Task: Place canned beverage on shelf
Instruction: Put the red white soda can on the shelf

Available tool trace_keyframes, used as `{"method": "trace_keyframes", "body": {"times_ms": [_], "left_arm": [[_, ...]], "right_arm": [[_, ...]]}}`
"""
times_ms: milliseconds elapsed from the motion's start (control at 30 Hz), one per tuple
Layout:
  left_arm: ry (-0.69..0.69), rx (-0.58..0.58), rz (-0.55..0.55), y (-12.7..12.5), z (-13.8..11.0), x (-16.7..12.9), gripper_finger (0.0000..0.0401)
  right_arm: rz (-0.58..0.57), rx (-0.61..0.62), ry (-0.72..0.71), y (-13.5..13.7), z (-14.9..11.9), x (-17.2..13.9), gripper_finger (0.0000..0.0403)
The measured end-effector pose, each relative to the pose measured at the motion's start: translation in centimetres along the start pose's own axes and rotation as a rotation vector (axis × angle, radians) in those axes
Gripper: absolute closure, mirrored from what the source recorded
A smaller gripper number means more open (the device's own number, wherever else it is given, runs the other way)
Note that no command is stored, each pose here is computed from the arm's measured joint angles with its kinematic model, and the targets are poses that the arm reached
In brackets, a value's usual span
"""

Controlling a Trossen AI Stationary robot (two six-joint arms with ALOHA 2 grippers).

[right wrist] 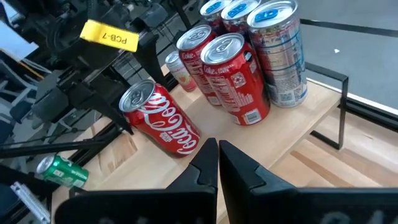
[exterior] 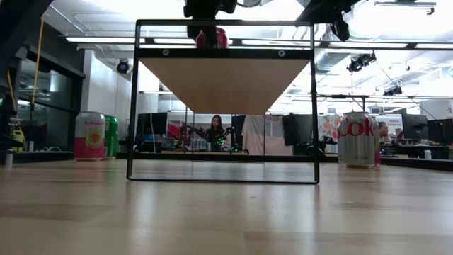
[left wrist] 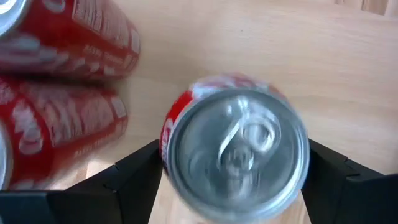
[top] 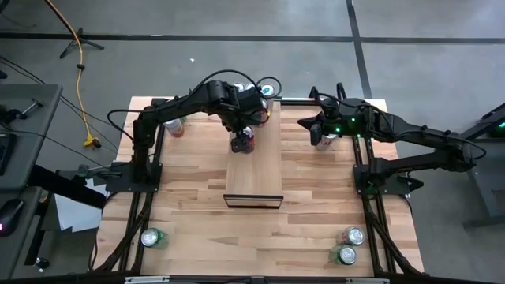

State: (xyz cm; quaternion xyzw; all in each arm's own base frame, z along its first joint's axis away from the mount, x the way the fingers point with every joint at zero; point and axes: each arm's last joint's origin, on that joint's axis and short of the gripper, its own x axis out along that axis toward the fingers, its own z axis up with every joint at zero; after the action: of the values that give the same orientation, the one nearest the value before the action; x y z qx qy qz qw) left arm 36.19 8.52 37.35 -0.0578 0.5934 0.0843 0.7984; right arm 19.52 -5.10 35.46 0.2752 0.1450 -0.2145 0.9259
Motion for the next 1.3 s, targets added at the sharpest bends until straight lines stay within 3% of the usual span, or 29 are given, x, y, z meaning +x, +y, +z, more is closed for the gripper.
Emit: {"method": "trace_keyframes", "body": {"times_ms": [133, 267, 367, 500, 567, 733, 900, 1067, 1167, 1300], "left_arm": [[-0.007, -0.07, 0.032, 0.4, -1.1, -1.8, 0.0119], [-0.096, -0.125, 0.126, 0.7, -2.4, -4.8, 0.0119], [-0.27, -0.159, 0.189, 0.8, -3.2, -7.5, 0.0119], [-0.536, -0.177, 0.17, 0.4, -4.5, -9.4, 0.0119], [-0.602, -0.179, 0.157, 0.1, -5.8, -8.8, 0.0119], [-0.712, -0.194, 0.096, -1.0, -9.3, -3.7, 0.0119], [-0.942, -0.207, 0.001, -2.5, -12.2, -0.6, 0.0119], [-0.95, -0.103, 0.092, -2.9, -13.9, 1.1, 0.0119], [-0.95, -0.061, 0.116, -2.9, -14.2, 0.9, 0.0119], [-0.962, 0.008, 0.153, -2.9, -14.4, 0.5, 0.0119]], "right_arm": [[0.005, -0.006, 0.002, 0.0, 0.0, 0.0, 0.0402], [0.007, -0.007, -0.002, 0.0, 0.0, 0.0, 0.0402], [0.017, -0.006, -0.011, 0.1, 0.1, 0.0, 0.0402], [0.084, -0.003, -0.027, 0.5, 0.4, 0.0, 0.0402], [0.126, -0.005, -0.031, 0.8, 0.5, -0.1, 0.0402], [0.191, -0.052, -0.039, 1.8, 0.3, -0.2, 0.0402], [0.223, -0.099, -0.058, 2.6, 0.2, 0.4, 0.0402], [0.243, -0.11, -0.054, 3.6, -0.3, 3.2, 0.0395], [0.245, -0.116, -0.038, 4.0, -1.0, 5.5, 0.0366], [0.235, -0.139, -0.018, 4.2, -1.8, 7.9, 0.0293]]}}
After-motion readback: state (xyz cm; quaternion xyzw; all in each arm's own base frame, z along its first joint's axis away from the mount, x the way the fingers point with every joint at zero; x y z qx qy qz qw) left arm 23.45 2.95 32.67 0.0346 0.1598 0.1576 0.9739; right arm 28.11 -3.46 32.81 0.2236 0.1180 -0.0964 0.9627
